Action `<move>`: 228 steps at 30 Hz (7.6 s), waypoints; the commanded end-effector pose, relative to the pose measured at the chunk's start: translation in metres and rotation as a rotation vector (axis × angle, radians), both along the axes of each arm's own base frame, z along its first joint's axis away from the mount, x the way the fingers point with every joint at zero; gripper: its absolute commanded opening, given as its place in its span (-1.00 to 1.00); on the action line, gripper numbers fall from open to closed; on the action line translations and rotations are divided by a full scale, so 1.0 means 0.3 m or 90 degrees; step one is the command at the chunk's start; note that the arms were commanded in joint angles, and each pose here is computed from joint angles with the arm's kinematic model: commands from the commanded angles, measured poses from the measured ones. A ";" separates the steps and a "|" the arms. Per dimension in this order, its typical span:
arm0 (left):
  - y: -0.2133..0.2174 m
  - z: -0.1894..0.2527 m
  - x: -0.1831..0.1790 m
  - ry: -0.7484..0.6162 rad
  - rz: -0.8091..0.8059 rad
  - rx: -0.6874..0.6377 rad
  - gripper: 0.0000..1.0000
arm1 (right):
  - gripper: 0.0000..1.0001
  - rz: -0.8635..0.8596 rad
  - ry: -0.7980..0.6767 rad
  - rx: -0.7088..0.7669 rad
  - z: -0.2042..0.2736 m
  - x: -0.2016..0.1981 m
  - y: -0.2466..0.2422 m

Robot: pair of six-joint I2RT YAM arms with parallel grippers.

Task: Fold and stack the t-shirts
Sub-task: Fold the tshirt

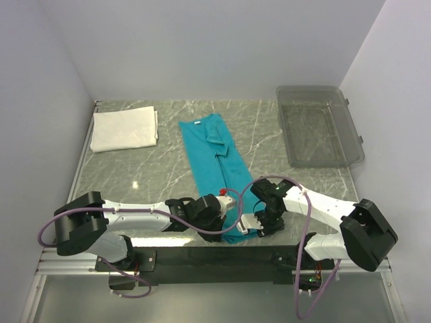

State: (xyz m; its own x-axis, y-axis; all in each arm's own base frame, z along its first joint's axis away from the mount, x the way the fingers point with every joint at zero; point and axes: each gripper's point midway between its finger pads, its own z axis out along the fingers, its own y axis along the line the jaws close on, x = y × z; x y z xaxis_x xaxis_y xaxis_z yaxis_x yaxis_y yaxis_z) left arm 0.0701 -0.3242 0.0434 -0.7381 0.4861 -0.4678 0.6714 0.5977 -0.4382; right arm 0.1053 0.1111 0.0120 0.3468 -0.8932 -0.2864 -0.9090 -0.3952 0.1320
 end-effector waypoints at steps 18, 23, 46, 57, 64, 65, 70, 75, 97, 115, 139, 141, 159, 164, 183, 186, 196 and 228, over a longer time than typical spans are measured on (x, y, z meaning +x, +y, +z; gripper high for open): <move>-0.019 0.038 -0.003 0.005 0.009 -0.048 -0.99 | -0.66 -0.009 -0.128 -0.071 -0.035 0.074 0.011; -0.020 0.041 -0.004 0.005 0.008 -0.053 -0.99 | -0.98 -0.028 -0.132 -0.072 -0.035 0.078 0.013; 0.007 0.119 0.052 -0.009 0.032 -0.099 -0.99 | -1.00 -0.153 -0.033 0.122 0.222 0.157 0.077; 0.036 0.220 0.265 0.001 0.120 -0.149 -0.99 | -1.00 -0.221 -0.030 0.132 0.295 0.400 0.120; 0.129 0.230 0.470 -0.007 0.227 -0.142 -0.99 | -1.00 -0.277 -0.052 0.143 0.337 0.671 0.199; 0.143 0.234 0.496 -0.009 0.241 -0.139 -0.99 | -1.00 -0.288 -0.052 0.143 0.337 0.697 0.210; 0.200 0.244 0.658 -0.020 0.311 -0.126 -0.99 | -1.00 -0.319 -0.050 0.150 0.329 0.853 0.281; 0.235 0.196 0.787 -0.004 0.369 -0.096 -0.99 | -1.00 -0.342 -0.053 0.140 0.278 0.951 0.309; 0.322 0.128 0.954 -0.007 0.420 -0.042 -0.99 | -1.00 -0.398 -0.097 0.149 0.256 1.123 0.378; 0.468 0.207 1.099 -0.138 0.561 0.013 0.15 | 0.15 -0.627 -0.230 0.250 0.359 1.303 0.386; 0.233 0.176 0.491 -0.067 0.235 -0.024 -0.05 | 0.31 -0.167 -0.084 0.194 0.161 0.671 0.146; 0.202 0.154 0.496 -0.075 0.231 -0.021 -0.02 | 0.32 -0.179 -0.081 0.193 0.145 0.685 0.152; 0.166 -0.014 0.581 -0.074 0.281 0.093 -0.08 | 0.32 -0.191 -0.061 0.164 0.088 0.715 0.187; 0.147 -0.043 0.576 -0.053 0.276 0.092 -0.32 | 0.30 -0.208 -0.063 0.143 0.071 0.733 0.179; 0.128 -0.017 0.539 -0.011 0.254 0.029 -0.99 | -0.36 -0.279 -0.064 0.096 -0.006 0.713 0.164; 0.129 -0.013 0.518 0.004 0.247 0.010 -0.99 | -0.64 -0.292 -0.060 0.097 -0.001 0.710 0.164; 0.137 0.068 0.393 0.053 0.190 -0.049 -0.99 | -1.00 -0.295 0.078 0.139 0.136 0.527 0.144; 0.487 0.325 1.206 -0.055 0.418 -0.189 -0.99 | -1.00 -0.603 -0.031 0.373 0.494 1.282 0.460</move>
State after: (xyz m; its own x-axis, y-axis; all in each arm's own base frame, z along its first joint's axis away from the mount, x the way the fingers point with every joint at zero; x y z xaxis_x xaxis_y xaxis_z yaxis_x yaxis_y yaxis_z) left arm 0.4058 -0.1821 0.1255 -0.8349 -0.1787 -0.5206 0.2090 0.7721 -0.6002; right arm 0.4596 0.2385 0.1372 -0.3891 -0.6333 -0.6690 -0.9061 0.3940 0.1541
